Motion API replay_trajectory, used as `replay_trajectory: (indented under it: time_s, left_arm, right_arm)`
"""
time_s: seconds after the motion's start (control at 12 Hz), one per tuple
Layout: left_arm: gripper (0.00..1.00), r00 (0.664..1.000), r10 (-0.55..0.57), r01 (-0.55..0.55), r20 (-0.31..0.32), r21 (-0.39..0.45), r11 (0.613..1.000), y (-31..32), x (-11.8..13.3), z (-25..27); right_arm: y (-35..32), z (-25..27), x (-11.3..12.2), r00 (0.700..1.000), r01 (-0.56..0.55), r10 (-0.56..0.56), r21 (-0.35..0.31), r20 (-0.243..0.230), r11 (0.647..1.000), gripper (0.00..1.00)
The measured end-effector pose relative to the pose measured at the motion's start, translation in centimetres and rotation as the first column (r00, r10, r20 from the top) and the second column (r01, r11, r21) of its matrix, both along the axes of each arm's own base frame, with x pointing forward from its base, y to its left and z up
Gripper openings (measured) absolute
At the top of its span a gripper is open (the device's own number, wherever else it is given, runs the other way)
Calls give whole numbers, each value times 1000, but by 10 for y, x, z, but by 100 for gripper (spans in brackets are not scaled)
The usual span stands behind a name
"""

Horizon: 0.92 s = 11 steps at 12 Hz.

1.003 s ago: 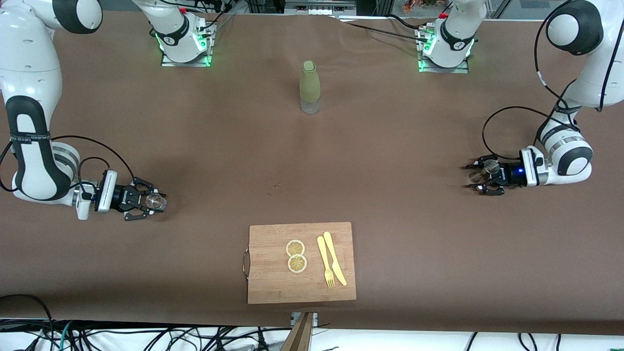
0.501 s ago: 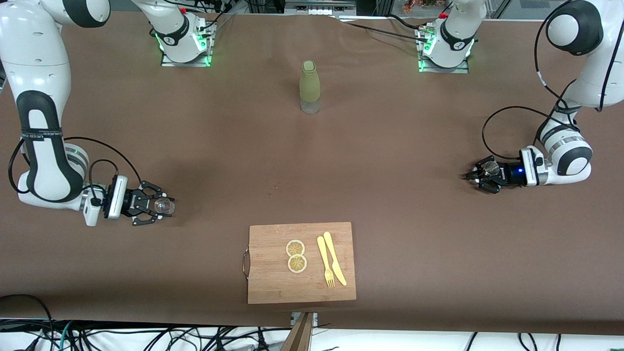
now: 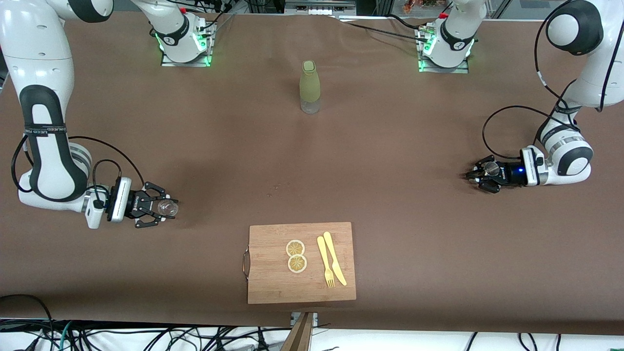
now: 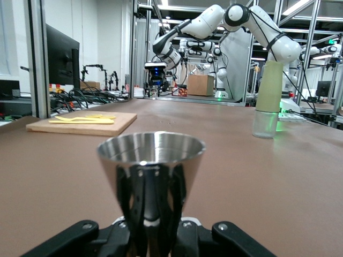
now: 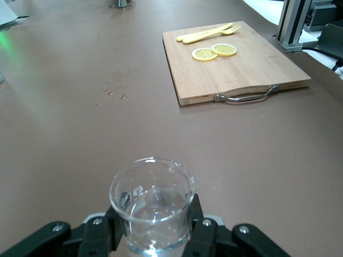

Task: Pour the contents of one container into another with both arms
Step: 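Lift the beaker and jigger, bringing both grippers together mid-table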

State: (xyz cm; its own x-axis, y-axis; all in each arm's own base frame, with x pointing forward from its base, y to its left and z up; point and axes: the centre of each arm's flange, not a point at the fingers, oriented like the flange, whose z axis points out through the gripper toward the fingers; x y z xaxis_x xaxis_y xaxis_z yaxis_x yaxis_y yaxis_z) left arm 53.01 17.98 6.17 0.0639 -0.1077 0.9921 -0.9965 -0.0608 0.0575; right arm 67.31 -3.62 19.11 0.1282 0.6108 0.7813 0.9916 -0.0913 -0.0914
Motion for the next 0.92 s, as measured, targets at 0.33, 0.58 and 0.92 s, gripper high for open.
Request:
replay_trajectory:
  time_s: [0.33,0.58,0.92]
  left_arm:
    - [9,1000,-1,1,1,-13,1000,-11,12,12]
    - [9,1000,2,-2,3,-46,999,-32,27,25]
    - [9,1000,-9,10,12,-107,994,-93,51,34]
  right_arm:
    - [11,8,2,1000,6,-6,-4,-16,1000,49]
    - [20,16,6,1000,17,-18,-15,-17,1000,49]
    - [54,37,12,1000,19,-19,-32,-17,999,49]
